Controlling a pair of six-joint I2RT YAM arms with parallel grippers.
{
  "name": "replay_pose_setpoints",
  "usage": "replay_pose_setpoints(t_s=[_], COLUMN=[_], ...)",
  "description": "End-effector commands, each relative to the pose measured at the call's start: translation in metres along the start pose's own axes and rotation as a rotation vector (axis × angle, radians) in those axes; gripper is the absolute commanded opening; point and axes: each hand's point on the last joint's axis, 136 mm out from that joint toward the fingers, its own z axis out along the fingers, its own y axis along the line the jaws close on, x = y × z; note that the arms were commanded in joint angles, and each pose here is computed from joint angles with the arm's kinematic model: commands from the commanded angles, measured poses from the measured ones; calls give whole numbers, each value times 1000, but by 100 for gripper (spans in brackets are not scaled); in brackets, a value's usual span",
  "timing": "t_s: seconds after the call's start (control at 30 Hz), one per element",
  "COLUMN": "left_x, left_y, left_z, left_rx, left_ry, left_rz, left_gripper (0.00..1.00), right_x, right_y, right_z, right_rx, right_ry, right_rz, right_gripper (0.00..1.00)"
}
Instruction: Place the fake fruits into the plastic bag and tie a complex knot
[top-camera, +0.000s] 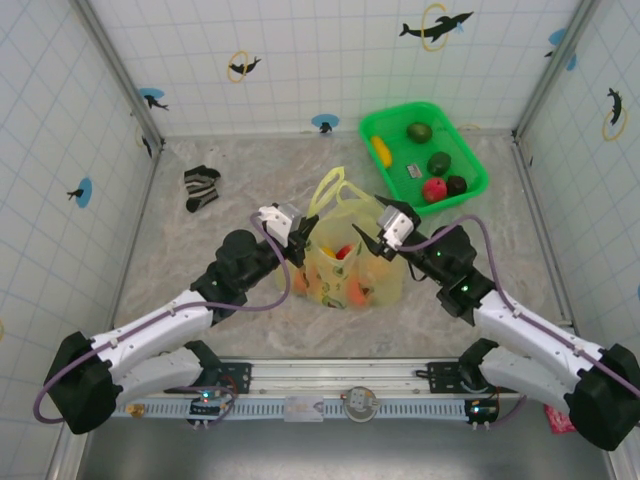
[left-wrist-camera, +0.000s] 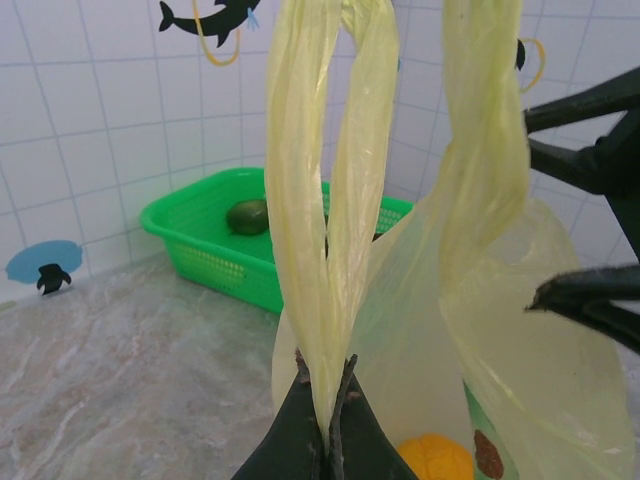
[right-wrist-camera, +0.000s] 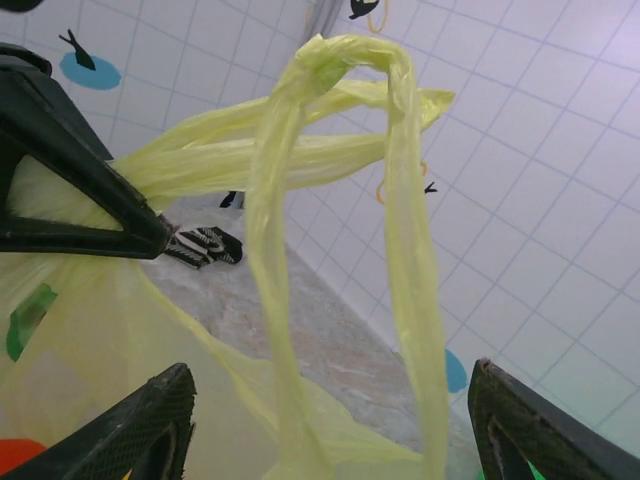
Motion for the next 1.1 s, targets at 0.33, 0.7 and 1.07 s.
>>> replay_pose_setpoints(t_s=[0.33, 0.7, 1.07], left_x=[-3, -1, -2], left_y=[0, -2, -3], left_z=[-3, -2, -3], left_rx=[13, 24, 30], left_ry=[-22, -18, -18], left_rz=[-15, -15, -13], left_gripper=[0, 0, 0], right_x=[4, 3, 4], right_y=[-17, -15, -6], right_z=[5, 28, 43], right_rx=[157, 82, 42], right_ry=[2, 29, 43], right_rz=[-28, -38, -44], right_gripper=[74, 57, 60])
